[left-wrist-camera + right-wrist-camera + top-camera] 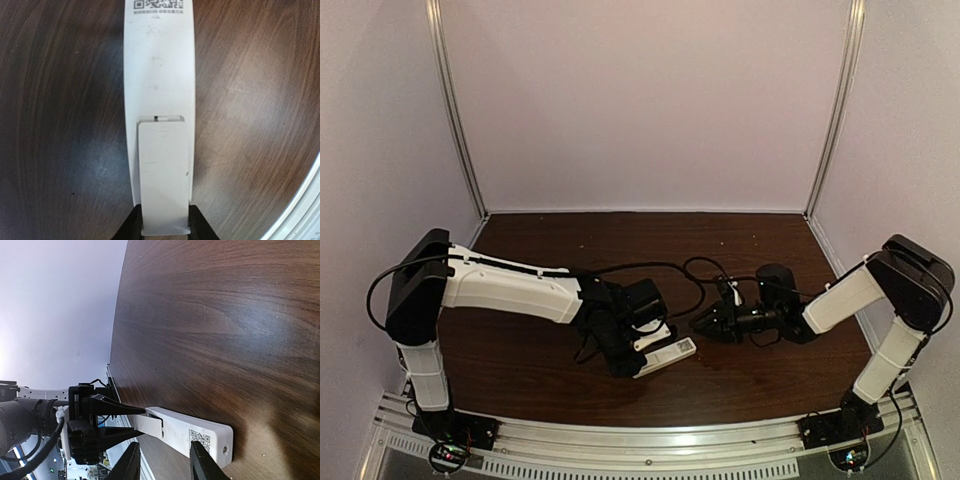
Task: Load the batteries into the remote control
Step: Load the battery cover onto the remote control without the battery cover.
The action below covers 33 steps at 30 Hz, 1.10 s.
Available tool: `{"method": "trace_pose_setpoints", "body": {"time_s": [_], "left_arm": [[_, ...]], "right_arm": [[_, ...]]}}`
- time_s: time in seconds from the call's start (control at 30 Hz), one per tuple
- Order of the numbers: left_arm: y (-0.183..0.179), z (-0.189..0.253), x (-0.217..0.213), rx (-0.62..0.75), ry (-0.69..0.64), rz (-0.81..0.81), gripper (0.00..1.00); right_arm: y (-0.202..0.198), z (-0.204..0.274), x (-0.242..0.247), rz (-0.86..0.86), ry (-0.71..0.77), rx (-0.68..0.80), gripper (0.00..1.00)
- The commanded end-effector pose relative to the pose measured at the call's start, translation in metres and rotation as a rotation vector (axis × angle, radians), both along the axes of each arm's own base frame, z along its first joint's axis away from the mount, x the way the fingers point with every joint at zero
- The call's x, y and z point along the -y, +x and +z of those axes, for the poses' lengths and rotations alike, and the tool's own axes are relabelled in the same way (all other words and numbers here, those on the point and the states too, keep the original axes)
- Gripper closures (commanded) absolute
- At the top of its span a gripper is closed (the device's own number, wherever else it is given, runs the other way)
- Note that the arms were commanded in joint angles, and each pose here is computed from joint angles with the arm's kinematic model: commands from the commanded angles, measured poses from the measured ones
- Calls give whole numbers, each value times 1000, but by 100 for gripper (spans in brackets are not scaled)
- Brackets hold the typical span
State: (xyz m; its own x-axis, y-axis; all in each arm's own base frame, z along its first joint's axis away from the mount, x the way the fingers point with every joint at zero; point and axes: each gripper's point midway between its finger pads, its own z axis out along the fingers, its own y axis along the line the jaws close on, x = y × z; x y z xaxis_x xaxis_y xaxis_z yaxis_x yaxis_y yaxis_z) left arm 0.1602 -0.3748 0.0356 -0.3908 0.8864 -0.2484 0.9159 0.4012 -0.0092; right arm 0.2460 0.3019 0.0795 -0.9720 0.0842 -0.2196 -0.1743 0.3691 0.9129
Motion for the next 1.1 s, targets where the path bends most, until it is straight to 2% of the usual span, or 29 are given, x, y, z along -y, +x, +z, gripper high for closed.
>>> {"method": "trace_pose_setpoints", "body": {"time_s": [0.0, 0.57, 0.67, 0.87, 1.07], "left_arm": [[0, 8, 9, -16, -35, 9, 69], [5, -1, 5, -26, -2, 28, 65], [4, 2, 6, -30, -10, 30, 60], [6, 29, 13, -10, -89, 36, 44], [20, 59, 4, -34, -233, 125, 40]], "right_arm": [[-3, -12, -2, 10, -24, -2, 64], [-6, -13, -7, 22, -11, -10, 65], [-7, -12, -7, 23, -9, -10, 65], [-5, -5, -8, 23, 2, 6, 64], [1, 14, -4, 8, 1, 58, 65]]}}
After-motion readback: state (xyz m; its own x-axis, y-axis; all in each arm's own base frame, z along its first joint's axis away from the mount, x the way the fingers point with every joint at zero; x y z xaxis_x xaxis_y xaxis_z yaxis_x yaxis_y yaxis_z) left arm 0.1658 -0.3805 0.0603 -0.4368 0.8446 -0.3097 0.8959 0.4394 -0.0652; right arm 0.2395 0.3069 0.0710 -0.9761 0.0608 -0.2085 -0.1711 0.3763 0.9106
